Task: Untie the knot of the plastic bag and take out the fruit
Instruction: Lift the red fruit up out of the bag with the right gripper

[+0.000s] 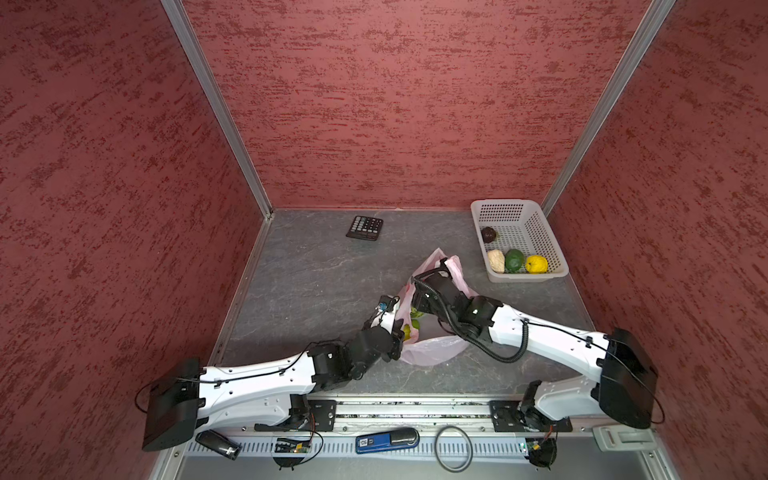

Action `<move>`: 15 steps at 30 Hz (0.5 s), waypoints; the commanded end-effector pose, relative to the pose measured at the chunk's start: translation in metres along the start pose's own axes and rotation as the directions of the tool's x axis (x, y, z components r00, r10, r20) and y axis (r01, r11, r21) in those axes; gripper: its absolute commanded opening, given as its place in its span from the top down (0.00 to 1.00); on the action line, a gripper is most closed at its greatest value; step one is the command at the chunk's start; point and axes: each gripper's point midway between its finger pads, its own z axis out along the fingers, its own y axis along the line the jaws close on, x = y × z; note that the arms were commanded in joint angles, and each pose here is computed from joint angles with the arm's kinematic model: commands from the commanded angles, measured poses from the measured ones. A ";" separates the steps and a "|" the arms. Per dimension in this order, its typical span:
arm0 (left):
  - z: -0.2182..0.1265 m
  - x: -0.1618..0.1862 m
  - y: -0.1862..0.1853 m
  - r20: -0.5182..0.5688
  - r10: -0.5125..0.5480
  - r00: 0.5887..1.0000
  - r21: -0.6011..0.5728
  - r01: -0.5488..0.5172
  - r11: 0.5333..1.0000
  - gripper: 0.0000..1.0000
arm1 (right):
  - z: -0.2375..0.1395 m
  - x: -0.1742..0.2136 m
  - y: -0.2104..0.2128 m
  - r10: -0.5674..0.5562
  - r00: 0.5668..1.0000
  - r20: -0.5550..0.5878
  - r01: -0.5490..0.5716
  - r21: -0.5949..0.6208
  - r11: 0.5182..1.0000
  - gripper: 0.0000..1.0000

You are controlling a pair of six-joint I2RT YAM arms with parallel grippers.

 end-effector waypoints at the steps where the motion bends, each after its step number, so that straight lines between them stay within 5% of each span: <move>1: 0.000 -0.012 -0.012 0.027 -0.023 0.999 0.030 0.022 0.999 1.00 | -0.005 -0.029 0.010 0.064 0.994 0.089 -0.062 -0.018 0.998 0.48; 15: 0.005 -0.010 0.005 0.038 -0.020 0.999 -0.065 0.023 0.998 1.00 | -0.054 -0.039 0.028 0.133 0.990 0.043 -0.124 -0.172 0.977 0.51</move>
